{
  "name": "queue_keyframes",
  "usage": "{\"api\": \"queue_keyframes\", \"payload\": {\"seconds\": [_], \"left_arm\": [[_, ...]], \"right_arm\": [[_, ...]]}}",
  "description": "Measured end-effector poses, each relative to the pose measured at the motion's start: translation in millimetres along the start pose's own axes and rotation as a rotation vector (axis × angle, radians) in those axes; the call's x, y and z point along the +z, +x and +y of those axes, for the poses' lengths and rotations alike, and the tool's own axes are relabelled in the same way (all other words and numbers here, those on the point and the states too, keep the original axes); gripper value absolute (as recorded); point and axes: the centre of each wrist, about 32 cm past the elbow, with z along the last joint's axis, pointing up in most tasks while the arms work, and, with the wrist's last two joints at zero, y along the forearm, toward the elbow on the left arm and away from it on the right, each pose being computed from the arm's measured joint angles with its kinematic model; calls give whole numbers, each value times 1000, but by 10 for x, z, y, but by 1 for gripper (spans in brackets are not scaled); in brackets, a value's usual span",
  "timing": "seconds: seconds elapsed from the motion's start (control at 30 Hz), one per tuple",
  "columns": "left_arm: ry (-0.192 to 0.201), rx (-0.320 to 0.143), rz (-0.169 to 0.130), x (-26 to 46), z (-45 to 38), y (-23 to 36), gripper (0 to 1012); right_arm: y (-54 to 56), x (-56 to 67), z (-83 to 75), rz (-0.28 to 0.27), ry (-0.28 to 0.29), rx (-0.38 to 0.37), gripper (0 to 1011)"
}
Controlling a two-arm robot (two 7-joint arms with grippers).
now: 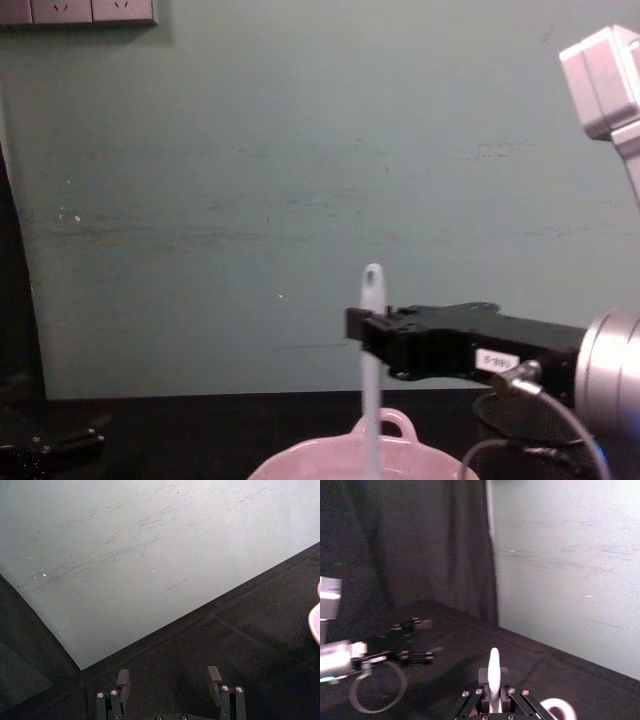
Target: Use the one hand to pick up the spoon and stir the clear water in the bowl.
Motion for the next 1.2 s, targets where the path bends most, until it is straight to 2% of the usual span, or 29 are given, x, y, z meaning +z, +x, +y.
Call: {"api": "queue_keyframes", "payload": {"seconds": [0.13, 0.27, 0.5, 0.67, 0.83, 1.0, 1.2], "left_arm": [[0, 0, 0, 0, 0, 0, 1012], [0, 0, 0, 0, 0, 0, 1011], [0, 0, 0, 0, 0, 0, 1011], [0, 0, 0, 0, 0, 0, 1011], [0, 0, 0, 0, 0, 0, 1011], [0, 0, 0, 0, 0, 0, 1011], [0, 0, 0, 0, 0, 0, 1011]], "right_arm": [[-102, -17, 38, 20, -1, 42, 120], [-191, -55, 141, 42, -3, 72, 120], [-215, -130, 331, 20, 27, 56, 120], [-172, -182, 478, -9, 55, 16, 120], [-94, -196, 552, -23, 69, -32, 120], [-7, -183, 544, -49, 85, -80, 120], [109, -154, 460, -74, 89, -129, 120]]}}
